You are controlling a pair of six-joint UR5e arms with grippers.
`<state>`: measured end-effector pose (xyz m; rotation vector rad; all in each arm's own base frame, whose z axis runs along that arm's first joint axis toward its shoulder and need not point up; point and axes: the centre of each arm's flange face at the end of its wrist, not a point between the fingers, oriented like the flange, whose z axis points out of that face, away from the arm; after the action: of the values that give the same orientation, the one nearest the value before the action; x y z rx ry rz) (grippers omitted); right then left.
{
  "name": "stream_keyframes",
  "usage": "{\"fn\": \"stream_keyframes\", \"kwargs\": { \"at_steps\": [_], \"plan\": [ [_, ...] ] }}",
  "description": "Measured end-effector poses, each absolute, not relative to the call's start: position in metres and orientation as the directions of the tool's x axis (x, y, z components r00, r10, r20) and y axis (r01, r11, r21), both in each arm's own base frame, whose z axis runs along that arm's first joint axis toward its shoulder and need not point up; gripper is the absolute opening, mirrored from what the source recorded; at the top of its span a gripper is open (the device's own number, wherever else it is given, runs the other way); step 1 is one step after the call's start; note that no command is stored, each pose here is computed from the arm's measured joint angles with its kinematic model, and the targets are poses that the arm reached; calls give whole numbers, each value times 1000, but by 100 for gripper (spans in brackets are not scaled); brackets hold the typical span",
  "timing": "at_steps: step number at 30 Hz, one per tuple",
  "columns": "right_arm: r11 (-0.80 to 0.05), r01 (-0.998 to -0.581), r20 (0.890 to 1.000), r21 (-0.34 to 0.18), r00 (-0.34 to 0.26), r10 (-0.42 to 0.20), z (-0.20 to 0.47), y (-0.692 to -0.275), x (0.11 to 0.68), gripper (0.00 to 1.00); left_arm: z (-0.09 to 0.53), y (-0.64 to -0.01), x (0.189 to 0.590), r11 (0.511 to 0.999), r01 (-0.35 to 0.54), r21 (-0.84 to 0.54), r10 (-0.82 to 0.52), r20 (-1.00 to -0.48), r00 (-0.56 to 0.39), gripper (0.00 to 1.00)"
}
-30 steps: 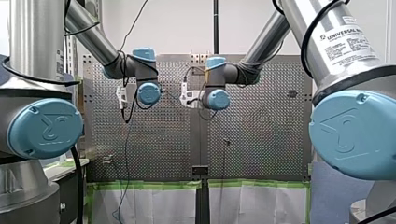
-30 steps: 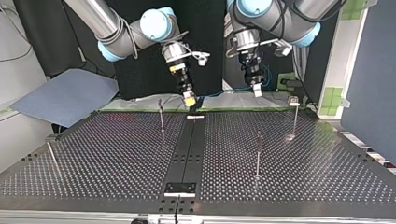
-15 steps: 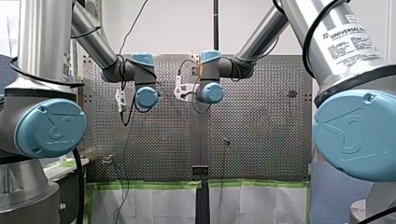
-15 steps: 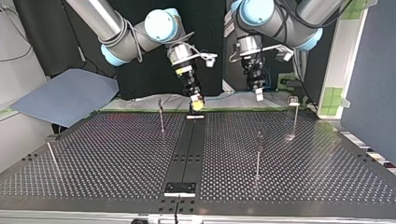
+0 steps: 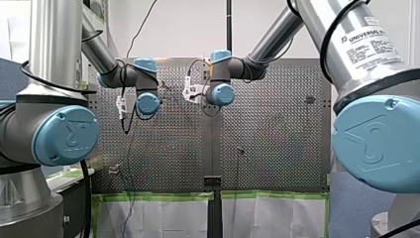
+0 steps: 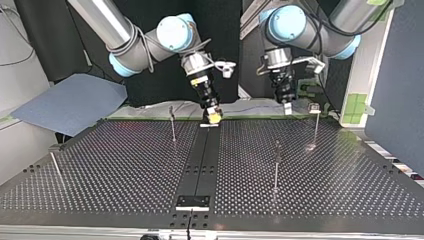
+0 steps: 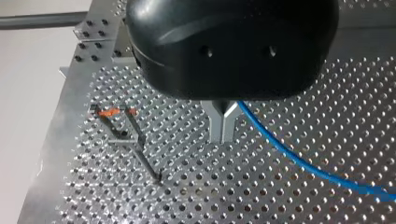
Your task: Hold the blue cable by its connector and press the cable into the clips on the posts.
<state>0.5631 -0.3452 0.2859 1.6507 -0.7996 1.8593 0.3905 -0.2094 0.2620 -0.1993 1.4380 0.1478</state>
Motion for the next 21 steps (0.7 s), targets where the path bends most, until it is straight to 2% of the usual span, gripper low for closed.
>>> {"fn": "stream_keyframes", "kwargs": {
  "at_steps": [21],
  "plan": [
    [-685, -719, 989, -123, -149, -20, 299, -367, 575, 0, 292, -202, 420, 976, -209, -58, -31, -991, 130, 2]
  ]
}}
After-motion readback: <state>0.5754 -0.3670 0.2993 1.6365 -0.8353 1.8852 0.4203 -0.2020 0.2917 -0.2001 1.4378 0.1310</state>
